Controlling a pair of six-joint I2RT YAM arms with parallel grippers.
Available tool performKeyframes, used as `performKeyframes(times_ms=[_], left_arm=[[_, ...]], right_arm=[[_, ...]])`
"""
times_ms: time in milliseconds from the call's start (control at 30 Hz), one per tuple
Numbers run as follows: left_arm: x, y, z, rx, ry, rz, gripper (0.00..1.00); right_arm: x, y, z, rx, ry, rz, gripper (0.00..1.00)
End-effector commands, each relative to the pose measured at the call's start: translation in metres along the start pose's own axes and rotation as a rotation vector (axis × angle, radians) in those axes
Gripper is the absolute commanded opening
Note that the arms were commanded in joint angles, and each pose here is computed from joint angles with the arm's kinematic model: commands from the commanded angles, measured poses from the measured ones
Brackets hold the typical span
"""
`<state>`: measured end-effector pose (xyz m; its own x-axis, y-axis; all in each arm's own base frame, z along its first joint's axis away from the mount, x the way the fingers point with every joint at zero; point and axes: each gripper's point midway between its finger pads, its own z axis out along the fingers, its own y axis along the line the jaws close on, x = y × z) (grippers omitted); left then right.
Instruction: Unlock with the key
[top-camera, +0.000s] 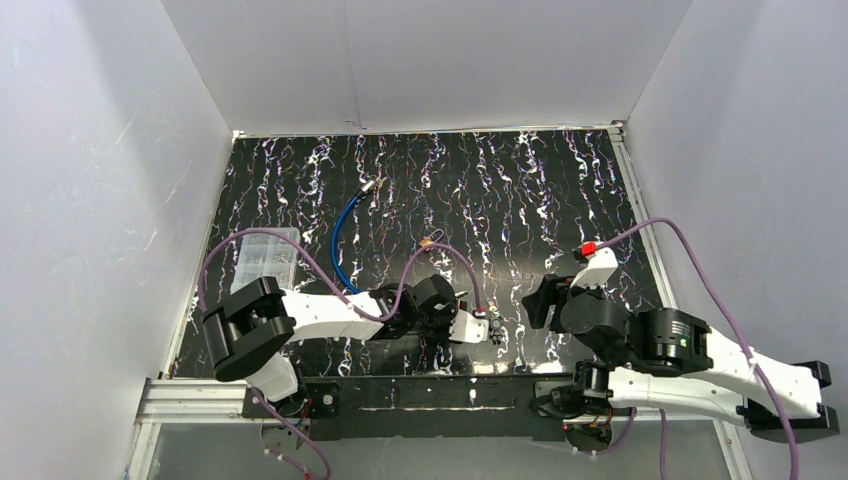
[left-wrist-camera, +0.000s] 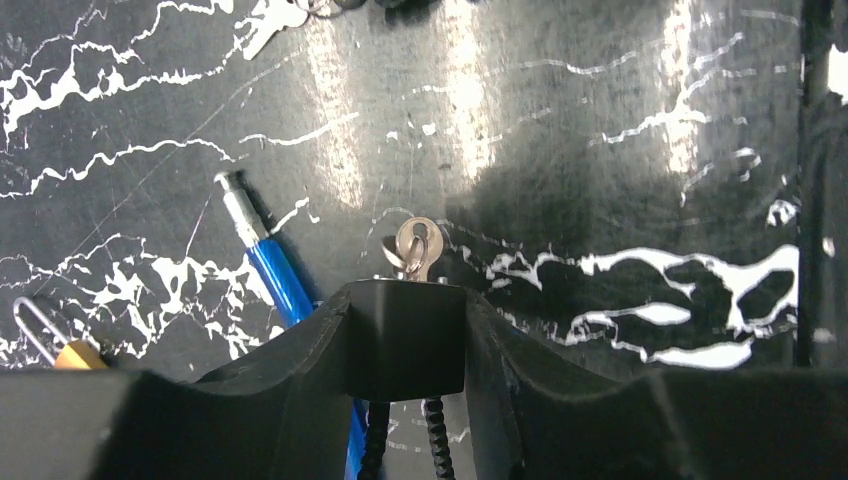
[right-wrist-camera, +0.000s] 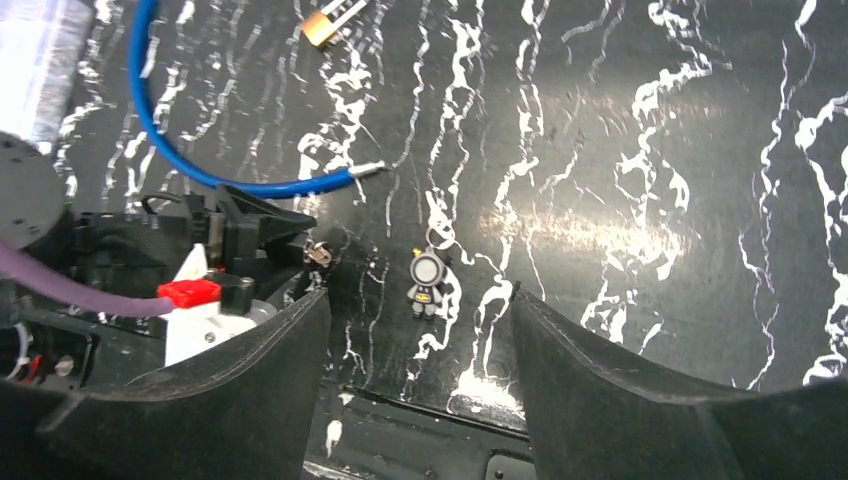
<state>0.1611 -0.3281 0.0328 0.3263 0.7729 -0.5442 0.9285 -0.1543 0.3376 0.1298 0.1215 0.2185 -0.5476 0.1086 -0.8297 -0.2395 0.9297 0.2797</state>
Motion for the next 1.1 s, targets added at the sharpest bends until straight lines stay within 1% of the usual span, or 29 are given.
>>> performKeyframes(times_ms=[0, 33, 67, 133, 267, 333, 400, 467, 600, 667, 733, 800, 900, 1067], left_arm=[[-0.025, 0.015, 0.01, -0.073, -0.146, -0.06, 0.0], [-0.022, 0.012, 0.014, -0.064, -0.14, -0.061, 0.01], [-0.019, 0.01, 0.016, -0.059, -0.136, -0.061, 0.04], [-0.016, 0.009, 0.018, -0.052, -0.131, -0.08, 0.15], [-0.01, 0.002, 0.005, -0.028, -0.124, -0.128, 0.45], [-0.01, -0.001, -0.006, -0.026, -0.133, -0.136, 0.55], [-0.015, -0.001, -0.021, -0.035, -0.155, -0.14, 0.7], [-0.021, 0.002, -0.038, -0.05, -0.174, -0.146, 0.83], [-0.032, 0.012, -0.075, -0.097, -0.202, -0.201, 0.9], [-0.038, 0.018, -0.094, -0.125, -0.216, -0.237, 0.98], [-0.045, 0.026, -0.112, -0.164, -0.242, -0.273, 0.98], [-0.051, 0.035, -0.127, -0.2, -0.262, -0.315, 0.98], [-0.06, 0.041, -0.14, -0.21, -0.3, -0.352, 0.98], [-0.073, 0.052, -0.15, -0.256, -0.375, -0.381, 0.98]], right_arm=[[0.016, 0.001, 0.015, 0.033, 0.066, 0.069, 0.73], [0.021, 0.003, 0.021, 0.037, 0.089, 0.075, 0.73], [0.026, 0.004, 0.027, 0.045, 0.116, 0.078, 0.73], [0.037, 0.006, 0.039, 0.053, 0.178, 0.072, 0.73], [0.052, 0.009, 0.063, 0.041, 0.279, 0.082, 0.72], [0.054, 0.01, 0.074, 0.017, 0.293, 0.103, 0.72], [0.057, 0.013, 0.085, -0.014, 0.3, 0.124, 0.72], [0.062, 0.015, 0.095, -0.036, 0.319, 0.128, 0.72], [0.077, 0.026, 0.118, -0.07, 0.389, 0.091, 0.71], [0.088, 0.028, 0.127, -0.067, 0.442, 0.074, 0.69], [0.098, 0.027, 0.134, -0.049, 0.49, 0.059, 0.66], [0.108, 0.021, 0.138, -0.016, 0.521, 0.05, 0.65], [0.113, 0.01, 0.14, 0.034, 0.516, 0.035, 0.65], [0.116, 0.01, 0.144, 0.044, 0.528, 0.021, 0.64]])
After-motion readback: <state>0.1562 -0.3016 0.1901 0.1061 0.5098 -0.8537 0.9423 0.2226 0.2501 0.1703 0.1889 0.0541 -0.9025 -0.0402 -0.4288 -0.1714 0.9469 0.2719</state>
